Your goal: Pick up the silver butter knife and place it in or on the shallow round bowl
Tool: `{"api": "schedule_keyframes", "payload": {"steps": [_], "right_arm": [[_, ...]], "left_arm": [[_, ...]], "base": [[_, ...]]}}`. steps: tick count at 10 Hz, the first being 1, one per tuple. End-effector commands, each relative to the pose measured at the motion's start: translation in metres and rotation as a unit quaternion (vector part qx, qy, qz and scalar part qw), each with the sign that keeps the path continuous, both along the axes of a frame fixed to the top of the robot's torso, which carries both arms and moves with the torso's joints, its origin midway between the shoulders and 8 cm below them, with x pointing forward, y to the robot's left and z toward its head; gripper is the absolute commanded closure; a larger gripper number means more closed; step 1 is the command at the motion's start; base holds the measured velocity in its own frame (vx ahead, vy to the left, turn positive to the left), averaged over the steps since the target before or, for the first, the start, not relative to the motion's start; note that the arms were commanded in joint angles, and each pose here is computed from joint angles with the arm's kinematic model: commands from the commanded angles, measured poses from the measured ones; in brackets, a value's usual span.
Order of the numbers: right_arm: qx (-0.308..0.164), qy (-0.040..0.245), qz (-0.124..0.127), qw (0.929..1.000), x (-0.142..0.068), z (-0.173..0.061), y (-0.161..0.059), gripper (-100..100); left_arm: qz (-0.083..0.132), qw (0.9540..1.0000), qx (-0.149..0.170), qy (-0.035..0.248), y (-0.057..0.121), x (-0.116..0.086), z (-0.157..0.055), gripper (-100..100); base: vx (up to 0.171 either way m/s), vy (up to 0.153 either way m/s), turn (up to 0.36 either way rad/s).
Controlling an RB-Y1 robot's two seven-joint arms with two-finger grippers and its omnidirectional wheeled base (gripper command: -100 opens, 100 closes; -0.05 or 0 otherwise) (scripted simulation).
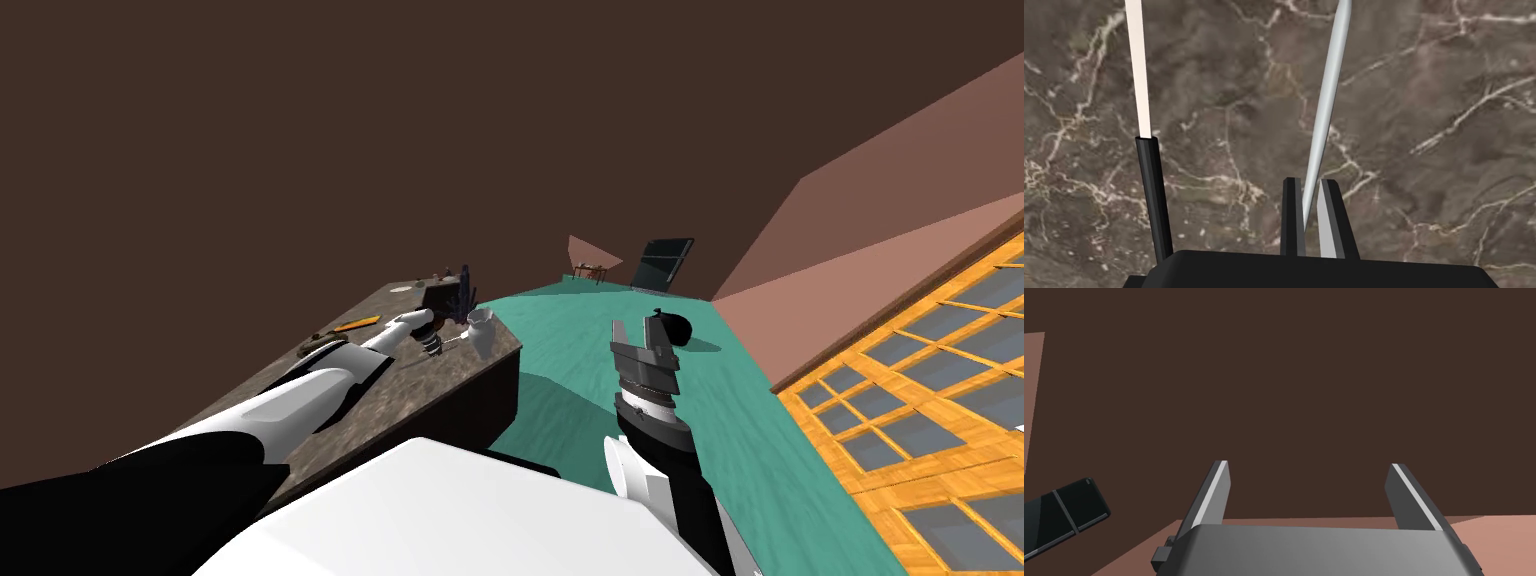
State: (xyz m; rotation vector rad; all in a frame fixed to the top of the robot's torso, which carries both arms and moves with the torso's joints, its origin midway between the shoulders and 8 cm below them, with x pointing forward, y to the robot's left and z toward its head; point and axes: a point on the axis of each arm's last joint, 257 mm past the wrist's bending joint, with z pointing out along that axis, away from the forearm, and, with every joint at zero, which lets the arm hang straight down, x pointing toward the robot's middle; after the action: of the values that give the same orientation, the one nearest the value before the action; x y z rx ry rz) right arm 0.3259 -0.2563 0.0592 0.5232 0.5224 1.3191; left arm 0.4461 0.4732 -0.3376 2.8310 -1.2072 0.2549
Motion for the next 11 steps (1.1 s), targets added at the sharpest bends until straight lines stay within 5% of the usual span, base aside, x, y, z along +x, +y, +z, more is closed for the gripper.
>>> {"api": "schedule_keyframes", "payload": {"steps": [1, 3, 5, 7, 11], "right_arm": [[0.000, 0.000, 0.000, 1.0000, 0.000, 0.000, 0.000, 0], [0.000, 0.000, 0.000, 1.0000, 0.000, 0.000, 0.000, 0], [0.000, 0.000, 0.000, 1.0000, 0.000, 0.000, 0.000, 0], [0.000, 0.000, 0.000, 1.0000, 0.000, 0.000, 0.000, 0], [0.000, 0.000, 0.000, 1.0000, 0.000, 0.000, 0.000, 0]], "left_arm": [[-0.005, 0.9997, 0.019, -0.014, 0.021, 0.004, 0.012, 100], [-0.005, 0.9997, 0.019, -0.014, 0.021, 0.004, 0.012, 100], [-0.014, 0.9980, 0.050, -0.035, 0.056, 0.006, 0.031, 100], [-0.014, 0.9980, 0.050, -0.035, 0.056, 0.006, 0.031, 100], [-0.027, 0.9939, 0.091, -0.057, 0.103, 0.003, 0.054, 100]], "base": [[0.023, -0.160, 0.203], [0.022, -0.148, 0.077], [0.072, -0.198, 0.216], [0.001, -0.126, 0.040], [0.032, -0.138, 0.150]]}}
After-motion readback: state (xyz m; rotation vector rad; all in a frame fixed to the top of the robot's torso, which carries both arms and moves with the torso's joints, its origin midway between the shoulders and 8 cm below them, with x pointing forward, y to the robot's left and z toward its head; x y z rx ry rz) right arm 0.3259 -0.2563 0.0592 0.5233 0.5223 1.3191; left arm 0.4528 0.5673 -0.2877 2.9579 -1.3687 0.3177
